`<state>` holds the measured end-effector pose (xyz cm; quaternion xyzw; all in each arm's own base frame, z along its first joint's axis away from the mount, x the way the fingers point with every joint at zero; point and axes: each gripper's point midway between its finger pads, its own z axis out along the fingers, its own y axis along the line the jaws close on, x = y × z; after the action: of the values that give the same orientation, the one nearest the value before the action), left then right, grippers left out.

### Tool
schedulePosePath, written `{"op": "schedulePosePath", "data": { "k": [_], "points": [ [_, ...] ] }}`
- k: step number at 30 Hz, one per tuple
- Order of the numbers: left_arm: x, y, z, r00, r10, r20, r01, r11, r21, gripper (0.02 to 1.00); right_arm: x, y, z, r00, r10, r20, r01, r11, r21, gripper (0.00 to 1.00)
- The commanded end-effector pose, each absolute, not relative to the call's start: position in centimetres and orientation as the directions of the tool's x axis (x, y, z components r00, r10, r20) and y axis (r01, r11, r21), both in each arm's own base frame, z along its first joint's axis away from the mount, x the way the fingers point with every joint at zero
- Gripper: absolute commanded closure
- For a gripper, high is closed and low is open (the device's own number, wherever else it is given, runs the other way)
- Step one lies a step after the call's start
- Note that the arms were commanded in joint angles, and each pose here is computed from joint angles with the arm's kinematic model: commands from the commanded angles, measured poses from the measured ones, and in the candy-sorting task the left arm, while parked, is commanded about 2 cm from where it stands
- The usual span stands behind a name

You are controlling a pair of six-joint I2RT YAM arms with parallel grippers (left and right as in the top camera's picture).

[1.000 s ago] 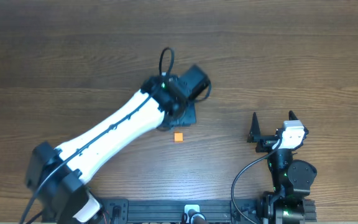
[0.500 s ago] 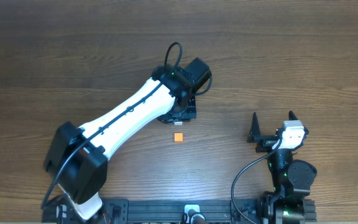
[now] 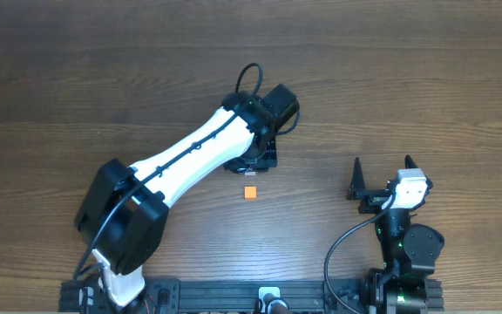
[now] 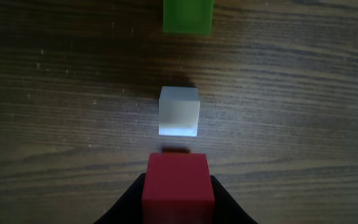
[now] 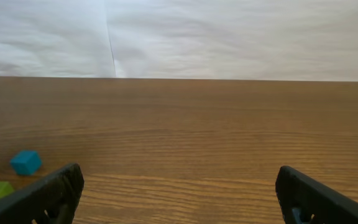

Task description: Stack Cubes

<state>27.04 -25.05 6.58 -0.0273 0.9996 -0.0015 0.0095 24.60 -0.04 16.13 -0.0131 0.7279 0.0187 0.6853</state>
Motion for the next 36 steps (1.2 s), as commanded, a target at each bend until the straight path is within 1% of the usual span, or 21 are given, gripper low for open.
{"op": "schedulePosePath", "data": {
  "k": [1,25,36],
  "points": [
    [28.0,-25.1,6.1,-0.998,-0.061,-0.02,-0.061,0.998,-0.008,0.873,24.6,0.0,15.9,-0.063,0.009,-0.998,-0.045,0.999,0.012,0.007],
    [28.4,-25.4,3.6,-0.997,-0.074,0.012,-0.074,0.997,0.001,0.866,24.6,0.0,15.9,-0.063,0.009,-0.998,-0.045,0.999,0.012,0.009],
    [28.5,-25.4,3.6,-0.996,-0.091,0.009,-0.091,0.996,0.001,0.864,24.6,0.0,15.9,-0.063,0.009,-0.998,-0.045,0.999,0.012,0.007]
  ]
}}
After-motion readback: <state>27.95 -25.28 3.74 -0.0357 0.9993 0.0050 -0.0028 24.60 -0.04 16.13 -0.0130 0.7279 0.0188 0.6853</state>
